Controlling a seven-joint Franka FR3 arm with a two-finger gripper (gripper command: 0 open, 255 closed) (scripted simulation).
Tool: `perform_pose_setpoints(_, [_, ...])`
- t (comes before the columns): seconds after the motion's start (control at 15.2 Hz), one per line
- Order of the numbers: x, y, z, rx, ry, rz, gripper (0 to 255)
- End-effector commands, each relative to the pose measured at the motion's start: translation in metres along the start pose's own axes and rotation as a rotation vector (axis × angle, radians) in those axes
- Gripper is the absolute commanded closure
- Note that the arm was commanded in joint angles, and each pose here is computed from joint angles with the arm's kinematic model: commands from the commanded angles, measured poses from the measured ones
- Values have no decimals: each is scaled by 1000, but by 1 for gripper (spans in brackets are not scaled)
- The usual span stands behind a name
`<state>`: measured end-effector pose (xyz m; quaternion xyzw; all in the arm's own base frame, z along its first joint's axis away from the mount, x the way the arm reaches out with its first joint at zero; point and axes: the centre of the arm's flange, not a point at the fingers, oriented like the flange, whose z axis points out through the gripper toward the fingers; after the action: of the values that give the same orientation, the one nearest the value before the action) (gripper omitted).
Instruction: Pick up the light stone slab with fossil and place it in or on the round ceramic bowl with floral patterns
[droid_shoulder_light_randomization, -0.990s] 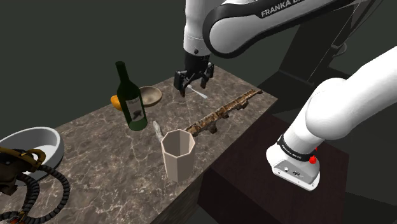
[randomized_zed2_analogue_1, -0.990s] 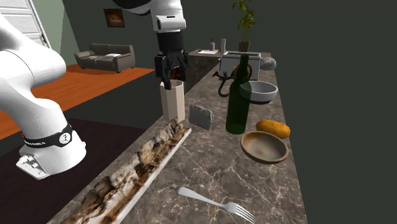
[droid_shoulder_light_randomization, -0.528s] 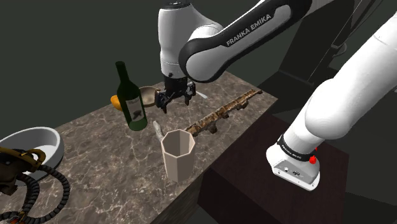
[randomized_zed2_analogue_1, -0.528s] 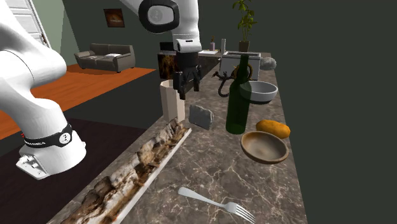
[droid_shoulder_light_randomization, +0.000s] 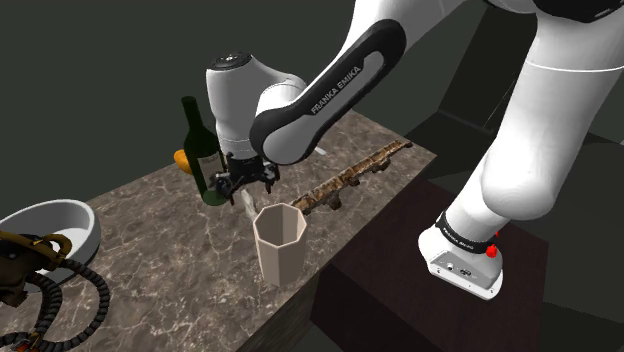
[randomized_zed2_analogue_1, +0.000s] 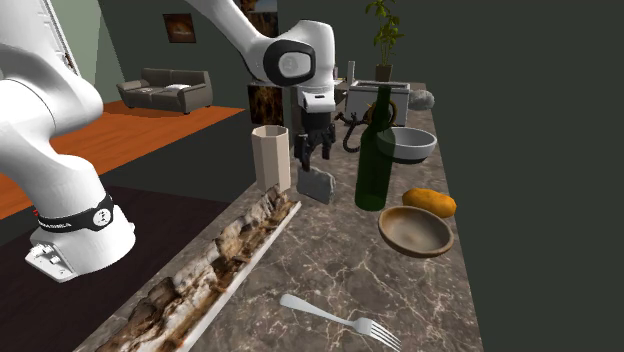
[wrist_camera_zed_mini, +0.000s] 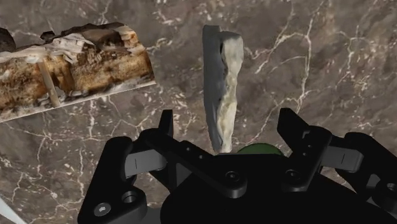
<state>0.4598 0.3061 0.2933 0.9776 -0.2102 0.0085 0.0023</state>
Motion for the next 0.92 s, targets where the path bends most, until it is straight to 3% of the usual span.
perform_pose_setpoints(0.0, [3, -5, 14, -1, -1, 8, 0])
perform_pose_setpoints(0.4, [2, -5, 43, -1, -1, 8, 0])
perform_pose_setpoints(0.86, [2, -5, 43, -1, -1, 8, 0])
